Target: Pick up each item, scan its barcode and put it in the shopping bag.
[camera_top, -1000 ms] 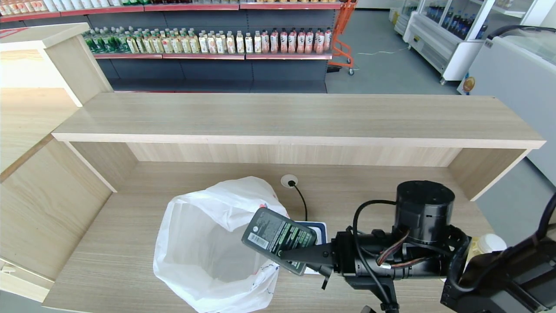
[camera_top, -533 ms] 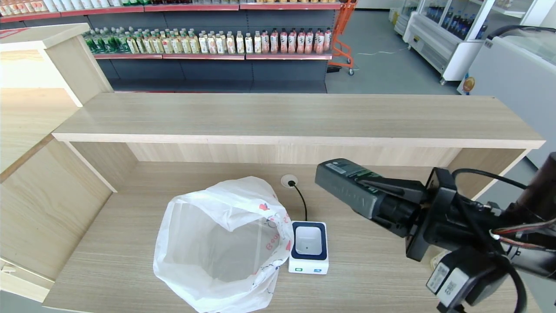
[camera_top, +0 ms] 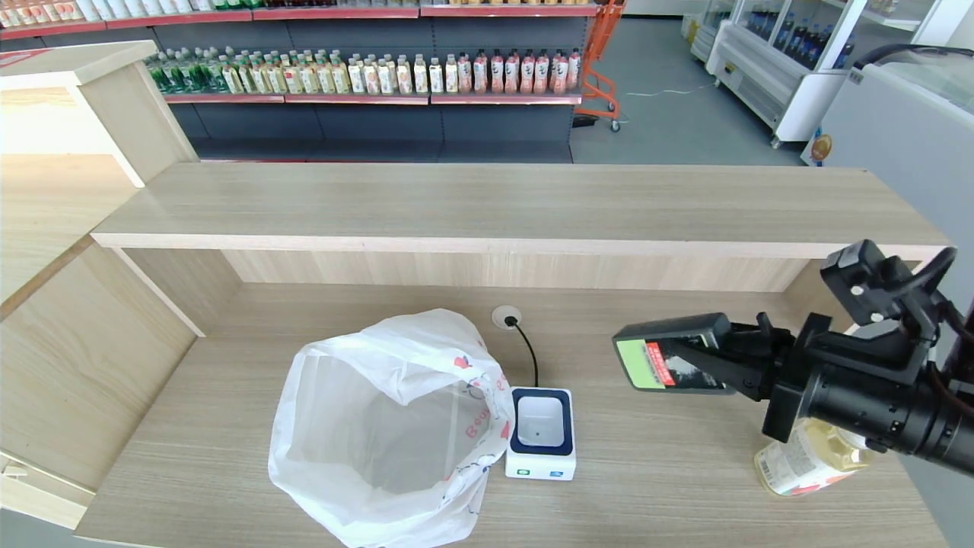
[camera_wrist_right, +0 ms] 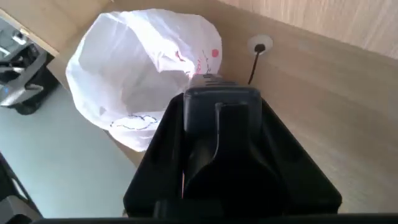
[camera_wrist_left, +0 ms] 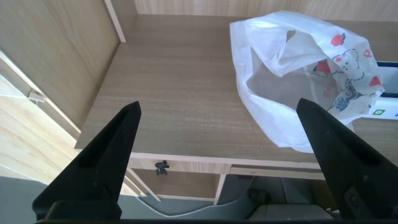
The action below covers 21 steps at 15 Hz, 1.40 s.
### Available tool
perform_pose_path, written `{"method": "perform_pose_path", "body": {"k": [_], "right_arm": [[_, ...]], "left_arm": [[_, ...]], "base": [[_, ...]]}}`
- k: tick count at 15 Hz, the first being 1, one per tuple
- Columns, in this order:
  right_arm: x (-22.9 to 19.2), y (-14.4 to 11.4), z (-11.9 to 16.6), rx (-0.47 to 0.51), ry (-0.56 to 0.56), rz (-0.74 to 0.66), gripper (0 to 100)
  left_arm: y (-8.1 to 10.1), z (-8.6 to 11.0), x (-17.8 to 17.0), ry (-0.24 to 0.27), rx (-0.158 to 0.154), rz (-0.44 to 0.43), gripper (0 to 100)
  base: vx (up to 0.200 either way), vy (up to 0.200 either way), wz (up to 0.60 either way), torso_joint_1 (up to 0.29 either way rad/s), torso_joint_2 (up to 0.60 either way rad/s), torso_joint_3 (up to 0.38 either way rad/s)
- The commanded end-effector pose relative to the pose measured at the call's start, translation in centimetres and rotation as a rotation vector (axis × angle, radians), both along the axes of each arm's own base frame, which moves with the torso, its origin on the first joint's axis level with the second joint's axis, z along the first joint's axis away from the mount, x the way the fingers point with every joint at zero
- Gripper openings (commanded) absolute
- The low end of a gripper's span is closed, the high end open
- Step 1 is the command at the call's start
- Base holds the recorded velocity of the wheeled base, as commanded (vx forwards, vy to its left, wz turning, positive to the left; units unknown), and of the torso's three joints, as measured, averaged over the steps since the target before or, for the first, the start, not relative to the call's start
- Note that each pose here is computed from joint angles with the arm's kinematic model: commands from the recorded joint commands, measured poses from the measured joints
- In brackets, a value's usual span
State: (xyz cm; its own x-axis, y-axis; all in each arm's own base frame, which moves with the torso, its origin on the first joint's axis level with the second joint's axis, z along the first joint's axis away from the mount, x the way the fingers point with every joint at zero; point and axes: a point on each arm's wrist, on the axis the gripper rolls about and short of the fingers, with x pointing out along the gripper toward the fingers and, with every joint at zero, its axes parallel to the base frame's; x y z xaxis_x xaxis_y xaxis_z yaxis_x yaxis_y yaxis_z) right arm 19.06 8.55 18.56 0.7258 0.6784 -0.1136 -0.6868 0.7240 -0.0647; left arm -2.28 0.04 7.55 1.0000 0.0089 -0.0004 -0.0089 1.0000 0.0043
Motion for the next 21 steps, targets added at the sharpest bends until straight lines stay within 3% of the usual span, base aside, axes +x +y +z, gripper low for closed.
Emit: {"method": "perform_pose_path", "body": {"k": [1, 2, 6, 11, 21], "right_arm": [[0.5, 1.1, -1.5, 0.077, 0.212, 0.003, 0], [1.8, 2.3, -2.6, 0.166, 0.373, -0.01, 0], [4.0, 4.1, -5.9, 0.144, 0.535, -0.019, 0], [6.4, 5.6, -8.9, 0.099, 0.616, -0.029, 0], [9.7, 8.4, -10.2, 0.094, 0.613, -0.001, 0]], "left_arm": [[0.0, 0.0, 0.0, 0.0, 0.0, 0.0, 100], [0.0, 0.0, 0.0, 0.0, 0.0, -0.001, 100], [0.0, 0.0, 0.0, 0.0, -0.001, -0.001, 100], [0.0, 0.0, 0.0, 0.0, -0.001, -0.001, 100], [0.0, 0.0, 0.0, 0.0, 0.0, 0.0, 100]], "base": [[0.0, 0.0, 0.0, 0.0, 0.0, 0.0], [0.0, 0.0, 0.0, 0.0, 0.0, 0.0], [0.0, 0.0, 0.0, 0.0, 0.0, 0.0], [0.0, 0.0, 0.0, 0.0, 0.0, 0.0], [0.0, 0.0, 0.0, 0.0, 0.0, 0.0]]}}
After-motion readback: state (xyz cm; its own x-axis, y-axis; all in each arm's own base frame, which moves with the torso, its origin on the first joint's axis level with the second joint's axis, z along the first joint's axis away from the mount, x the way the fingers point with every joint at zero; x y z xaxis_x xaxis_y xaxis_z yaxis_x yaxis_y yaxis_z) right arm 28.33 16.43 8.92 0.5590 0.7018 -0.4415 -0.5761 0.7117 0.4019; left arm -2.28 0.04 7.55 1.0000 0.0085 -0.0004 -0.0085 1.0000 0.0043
